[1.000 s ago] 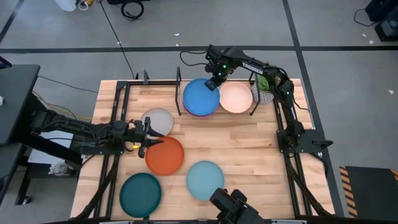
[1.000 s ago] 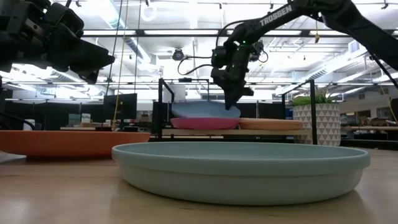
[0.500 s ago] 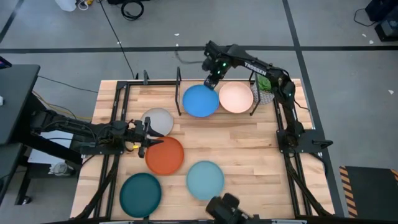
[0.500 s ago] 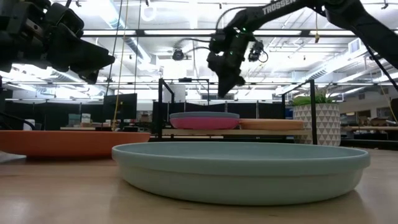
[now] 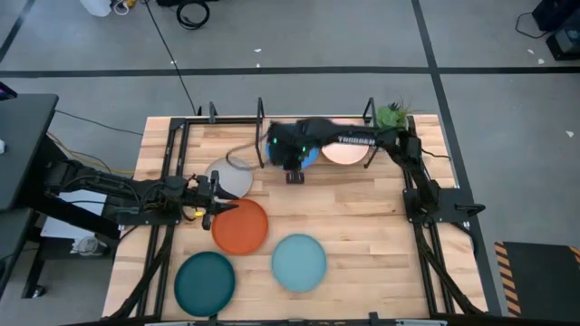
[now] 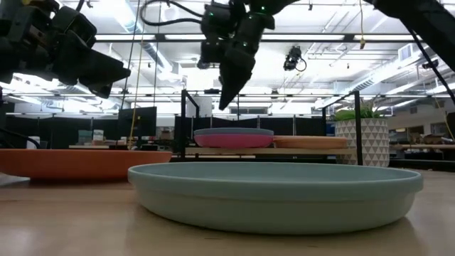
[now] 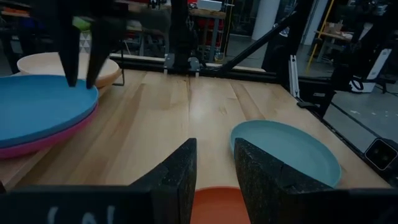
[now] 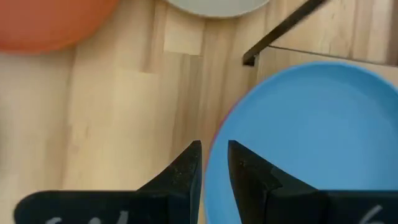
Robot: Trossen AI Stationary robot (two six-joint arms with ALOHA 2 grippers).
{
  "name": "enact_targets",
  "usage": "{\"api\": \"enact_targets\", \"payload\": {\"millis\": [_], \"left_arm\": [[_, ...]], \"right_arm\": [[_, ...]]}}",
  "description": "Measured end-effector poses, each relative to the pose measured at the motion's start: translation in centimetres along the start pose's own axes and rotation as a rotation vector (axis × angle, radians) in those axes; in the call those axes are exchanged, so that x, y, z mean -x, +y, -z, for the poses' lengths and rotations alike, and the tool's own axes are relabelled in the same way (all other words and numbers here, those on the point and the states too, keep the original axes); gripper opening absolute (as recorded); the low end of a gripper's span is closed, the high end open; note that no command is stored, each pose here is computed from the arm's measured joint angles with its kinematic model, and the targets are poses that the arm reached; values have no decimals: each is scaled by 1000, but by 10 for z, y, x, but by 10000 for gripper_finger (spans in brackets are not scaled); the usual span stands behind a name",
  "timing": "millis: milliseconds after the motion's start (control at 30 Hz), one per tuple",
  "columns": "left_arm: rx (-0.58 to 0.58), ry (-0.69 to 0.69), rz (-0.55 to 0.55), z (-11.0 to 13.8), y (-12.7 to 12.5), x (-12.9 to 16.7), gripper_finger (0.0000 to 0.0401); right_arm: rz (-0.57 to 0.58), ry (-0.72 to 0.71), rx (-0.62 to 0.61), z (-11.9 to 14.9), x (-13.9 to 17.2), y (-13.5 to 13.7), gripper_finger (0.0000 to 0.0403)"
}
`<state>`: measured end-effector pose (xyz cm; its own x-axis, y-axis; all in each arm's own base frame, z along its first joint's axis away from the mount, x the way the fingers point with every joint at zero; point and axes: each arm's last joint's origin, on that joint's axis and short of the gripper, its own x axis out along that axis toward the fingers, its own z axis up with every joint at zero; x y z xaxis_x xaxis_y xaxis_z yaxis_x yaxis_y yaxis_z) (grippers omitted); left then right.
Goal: Place and stack plates onto a shelf
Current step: Adjust the stacked plates on the shelf
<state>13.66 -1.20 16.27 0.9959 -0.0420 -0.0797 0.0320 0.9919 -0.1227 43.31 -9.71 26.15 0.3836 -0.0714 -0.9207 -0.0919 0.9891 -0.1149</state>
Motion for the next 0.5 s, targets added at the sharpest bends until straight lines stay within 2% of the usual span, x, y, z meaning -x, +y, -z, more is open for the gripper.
{"api": "enact_targets", "payload": {"millis": [100, 300, 500], "left_arm": [[0, -1, 0, 0, 0, 0, 115], [0, 2, 0, 0, 0, 0, 115], [0, 5, -1, 1, 0, 0, 115]], "right_arm": [[23, 31, 40, -1, -7, 17, 84], [-40, 67, 32, 8, -24, 33, 84], [57, 162, 42, 25, -46, 39, 84]]}}
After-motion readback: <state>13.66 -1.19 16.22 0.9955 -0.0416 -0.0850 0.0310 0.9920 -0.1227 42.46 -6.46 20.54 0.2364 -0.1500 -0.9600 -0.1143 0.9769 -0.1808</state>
